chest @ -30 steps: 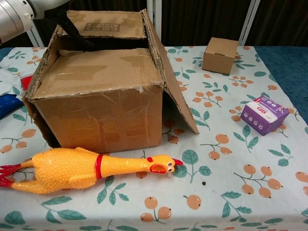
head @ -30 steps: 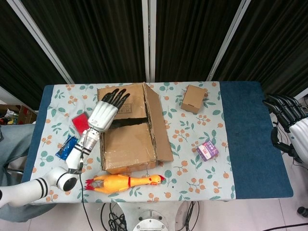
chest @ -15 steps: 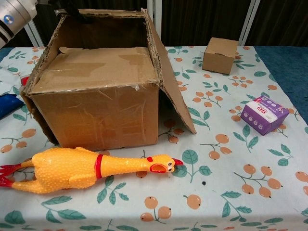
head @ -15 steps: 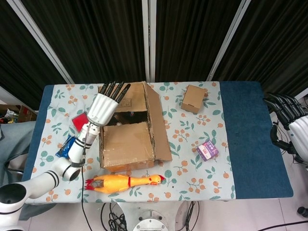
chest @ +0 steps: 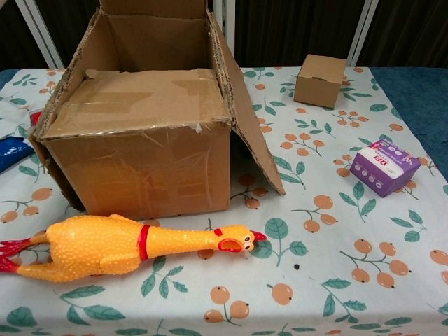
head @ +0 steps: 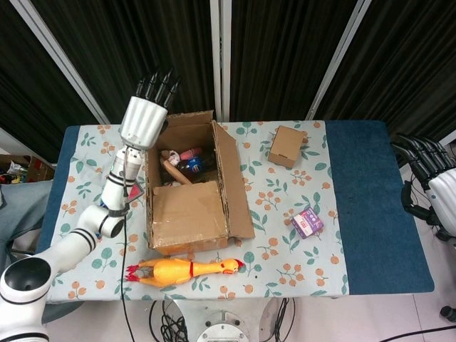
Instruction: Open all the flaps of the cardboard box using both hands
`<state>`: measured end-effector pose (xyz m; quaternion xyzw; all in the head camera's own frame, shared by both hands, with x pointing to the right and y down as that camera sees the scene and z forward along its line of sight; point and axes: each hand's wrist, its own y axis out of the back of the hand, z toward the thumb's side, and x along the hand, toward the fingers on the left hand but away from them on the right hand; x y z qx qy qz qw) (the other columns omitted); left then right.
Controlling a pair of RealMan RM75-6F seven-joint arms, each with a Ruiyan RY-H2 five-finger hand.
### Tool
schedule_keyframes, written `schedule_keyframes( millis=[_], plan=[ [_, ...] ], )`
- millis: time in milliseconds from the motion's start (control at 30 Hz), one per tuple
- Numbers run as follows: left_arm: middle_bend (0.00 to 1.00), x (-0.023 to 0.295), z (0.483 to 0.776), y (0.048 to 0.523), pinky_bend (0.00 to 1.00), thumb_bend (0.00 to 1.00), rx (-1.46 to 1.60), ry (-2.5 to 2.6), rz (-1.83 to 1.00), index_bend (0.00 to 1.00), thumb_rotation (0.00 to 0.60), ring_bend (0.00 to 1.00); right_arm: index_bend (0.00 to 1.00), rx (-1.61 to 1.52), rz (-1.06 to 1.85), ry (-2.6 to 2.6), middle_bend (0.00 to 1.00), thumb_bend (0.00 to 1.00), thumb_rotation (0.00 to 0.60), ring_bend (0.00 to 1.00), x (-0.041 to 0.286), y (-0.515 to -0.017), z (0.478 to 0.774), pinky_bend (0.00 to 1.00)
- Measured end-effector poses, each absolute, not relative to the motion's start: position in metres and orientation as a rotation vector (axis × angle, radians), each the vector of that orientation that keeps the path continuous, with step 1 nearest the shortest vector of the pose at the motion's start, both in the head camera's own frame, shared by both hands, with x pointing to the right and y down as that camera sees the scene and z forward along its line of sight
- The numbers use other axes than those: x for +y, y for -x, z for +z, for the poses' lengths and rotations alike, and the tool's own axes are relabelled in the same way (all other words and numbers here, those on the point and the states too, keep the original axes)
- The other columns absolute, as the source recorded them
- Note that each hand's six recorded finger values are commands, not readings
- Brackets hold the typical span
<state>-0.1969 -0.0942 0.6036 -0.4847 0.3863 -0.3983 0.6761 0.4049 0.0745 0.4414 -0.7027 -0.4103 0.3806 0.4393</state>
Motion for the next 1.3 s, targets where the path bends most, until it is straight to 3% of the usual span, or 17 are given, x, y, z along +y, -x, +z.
schedule_keyframes(
  millis=[367,567,1000,1133,1200,1300],
  plan=[
    [0.00,-0.139,0.633,0.206,0.19,0.00,0.781,1.064,-1.095,0.00,0.600,0.02,0.00,-1.051,0.965,1.726,0.00,0.69,0.600,0.00,0.068,-0.414,0.437,0.00],
    [0.00,-0.143,0.640,0.206,0.19,0.00,0.796,1.093,-1.126,0.00,0.600,0.02,0.00,-1.066,0.977,1.723,0.00,0.69,0.600,0.00,0.061,-0.417,0.437,0.00],
    [0.00,-0.134,0.623,0.205,0.19,0.04,1.017,1.304,-0.949,0.00,0.600,0.03,0.00,-1.046,0.977,1.750,0.00,0.69,0.600,0.00,0.059,-0.411,0.450,0.00],
    [0.14,-0.122,0.621,0.197,0.21,0.03,1.061,1.469,-0.871,0.10,0.597,0.13,0.00,-1.041,0.965,1.745,0.00,0.69,0.600,0.00,0.060,-0.409,0.447,0.00],
    [0.21,-0.113,0.619,0.191,0.27,0.03,1.076,1.563,-0.836,0.19,0.526,0.16,0.00,-1.039,0.962,1.744,0.00,0.69,0.600,0.00,0.061,-0.408,0.446,0.00],
    [0.23,-0.094,0.614,0.178,0.33,0.02,1.088,1.747,-0.788,0.27,0.358,0.20,0.00,-1.040,0.958,1.743,0.00,0.69,0.600,0.00,0.063,-0.408,0.445,0.00]
  ],
)
